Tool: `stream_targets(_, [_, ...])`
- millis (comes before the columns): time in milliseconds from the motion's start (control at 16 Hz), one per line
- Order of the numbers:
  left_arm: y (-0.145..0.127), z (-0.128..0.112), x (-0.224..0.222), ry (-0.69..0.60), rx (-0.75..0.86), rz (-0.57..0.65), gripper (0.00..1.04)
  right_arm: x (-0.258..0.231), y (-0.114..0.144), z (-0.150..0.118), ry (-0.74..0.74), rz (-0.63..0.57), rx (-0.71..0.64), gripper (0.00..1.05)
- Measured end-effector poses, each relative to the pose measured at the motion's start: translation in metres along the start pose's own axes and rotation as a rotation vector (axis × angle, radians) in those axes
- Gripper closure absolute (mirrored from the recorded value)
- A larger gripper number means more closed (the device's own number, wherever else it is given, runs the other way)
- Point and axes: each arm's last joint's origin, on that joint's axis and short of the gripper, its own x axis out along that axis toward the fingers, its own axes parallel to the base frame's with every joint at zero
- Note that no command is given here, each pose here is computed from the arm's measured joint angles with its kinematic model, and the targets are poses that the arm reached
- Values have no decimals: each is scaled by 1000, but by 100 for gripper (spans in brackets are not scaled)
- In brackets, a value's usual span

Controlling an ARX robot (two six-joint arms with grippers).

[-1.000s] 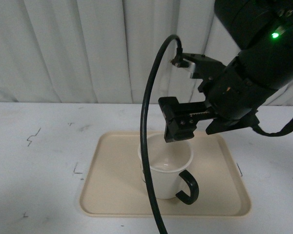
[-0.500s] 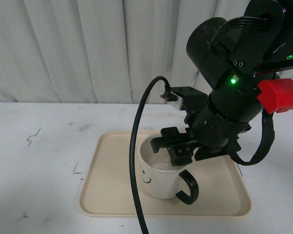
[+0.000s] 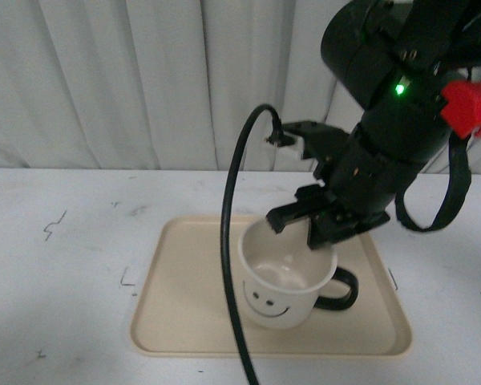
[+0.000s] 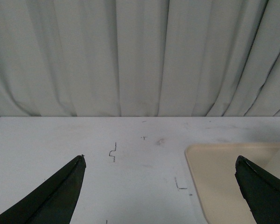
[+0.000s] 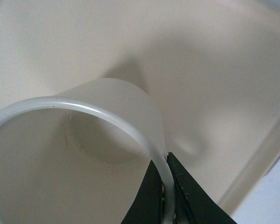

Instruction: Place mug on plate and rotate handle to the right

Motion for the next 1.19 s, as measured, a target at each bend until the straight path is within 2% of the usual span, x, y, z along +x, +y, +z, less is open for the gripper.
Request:
stream_targets(188, [0,0,0,0,0,0,7,-21,-15,17,-45,-22,-215,102])
stream_targets(250, [0,0,0,0,0,0,7,-23,-17,17,-13,-18,-315,102])
stream_targets(312, [0,0,0,0,0,0,7,-13,-14,21,34,-7,-469,102])
stream_targets(500, [0,0,0,0,0,0,7,6,3,25,79,22,-524,102])
stream_targets(750, [0,0,0,0,0,0,7,20,21,25,119,44,-505,102])
stream_targets(875, [0,0,0,0,0,0,7,20,20,26,122,15,-494,84])
stream_targets(1000, [0,0,0,0,0,0,7,13,20,32,113,27,-497,62])
stream_targets(1062, [0,0,0,0,0,0,7,2,23,41,77,82,-513,50])
stream_targets(1125, [0,0,0,0,0,0,7,-9,25,47,32,89,-526,39])
stream_targets(1188, [0,0,0,0,0,0,7,-14,28,53,-40,41,-531,30])
